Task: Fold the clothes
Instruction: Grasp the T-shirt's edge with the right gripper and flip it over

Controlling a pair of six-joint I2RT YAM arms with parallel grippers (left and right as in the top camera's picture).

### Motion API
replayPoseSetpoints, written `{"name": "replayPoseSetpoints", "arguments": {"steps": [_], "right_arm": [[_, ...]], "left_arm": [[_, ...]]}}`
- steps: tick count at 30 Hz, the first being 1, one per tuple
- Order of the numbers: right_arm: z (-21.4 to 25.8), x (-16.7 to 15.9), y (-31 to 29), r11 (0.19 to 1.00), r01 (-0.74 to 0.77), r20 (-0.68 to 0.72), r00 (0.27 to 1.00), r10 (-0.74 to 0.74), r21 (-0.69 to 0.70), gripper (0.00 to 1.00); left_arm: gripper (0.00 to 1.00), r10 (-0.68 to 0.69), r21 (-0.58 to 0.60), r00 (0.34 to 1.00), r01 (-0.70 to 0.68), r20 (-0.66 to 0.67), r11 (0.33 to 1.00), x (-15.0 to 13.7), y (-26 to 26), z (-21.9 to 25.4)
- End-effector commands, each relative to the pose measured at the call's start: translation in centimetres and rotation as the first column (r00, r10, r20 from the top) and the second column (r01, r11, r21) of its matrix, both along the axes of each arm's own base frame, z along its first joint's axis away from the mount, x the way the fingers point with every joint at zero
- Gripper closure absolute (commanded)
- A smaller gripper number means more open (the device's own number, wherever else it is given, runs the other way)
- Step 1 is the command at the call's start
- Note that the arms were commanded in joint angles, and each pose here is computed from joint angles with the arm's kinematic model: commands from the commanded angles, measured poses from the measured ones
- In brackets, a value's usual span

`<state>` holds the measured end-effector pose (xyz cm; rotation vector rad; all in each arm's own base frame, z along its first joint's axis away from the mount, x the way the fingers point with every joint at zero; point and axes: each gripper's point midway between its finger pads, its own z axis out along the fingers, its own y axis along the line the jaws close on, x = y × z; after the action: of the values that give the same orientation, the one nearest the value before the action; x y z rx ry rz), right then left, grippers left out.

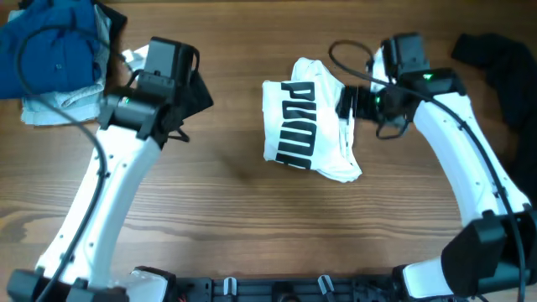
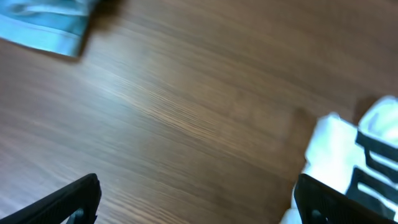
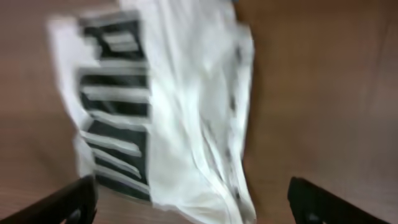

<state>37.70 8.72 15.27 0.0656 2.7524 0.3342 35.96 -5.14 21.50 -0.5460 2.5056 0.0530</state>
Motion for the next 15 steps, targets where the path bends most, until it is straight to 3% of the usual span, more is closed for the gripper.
{"name": "replayPoseSetpoints", "arguments": {"steps": [1, 7, 10, 11, 12, 15], "right_arm": [[0.1, 1.6, 1.2, 0.998, -0.047, 0.046, 0.998, 0.044, 0.048, 0.02], [-7.0, 3.3, 1.0, 0.999, -0.033, -0.075, 0.997, 0.034, 0.009, 0.45], [-11.0, 3.9, 1.1, 1.0, -0.011, -0.137, 0.991, 0.012, 0.007, 0.75], [-11.9, 4.0, 1.1, 1.0, -0.005, -0.152, 0.988, 0.006, 0.007, 0.89], [-12.8, 4.1, 1.1, 1.0, -0.005, -0.159, 0.987, 0.006, 0.005, 0.96], [-13.5, 4.8, 0.7, 1.0, 0.004, -0.146, 0.989, -0.006, -0.015, 0.96]], "left_arm": [[0.0, -0.099, -0.022, 0.989, 0.097, -0.113, 0.995, 1.2, -1.7, -4.0], [0.0, -0.12, 0.027, 0.981, 0.125, -0.152, 0.992, 2.1, -1.5, -5.9], [0.0, -0.102, 0.053, 0.985, 0.111, -0.142, 0.992, 2.3, -0.9, -5.7], [0.0, -0.094, 0.057, 0.985, 0.103, -0.142, 0.993, 2.4, -0.6, -5.7], [0.0, -0.085, 0.057, 0.986, 0.094, -0.141, 0.994, 2.4, -0.2, -5.7], [0.0, -0.044, 0.056, 0.99, 0.052, -0.137, 0.997, 2.7, 1.3, -5.6]]}}
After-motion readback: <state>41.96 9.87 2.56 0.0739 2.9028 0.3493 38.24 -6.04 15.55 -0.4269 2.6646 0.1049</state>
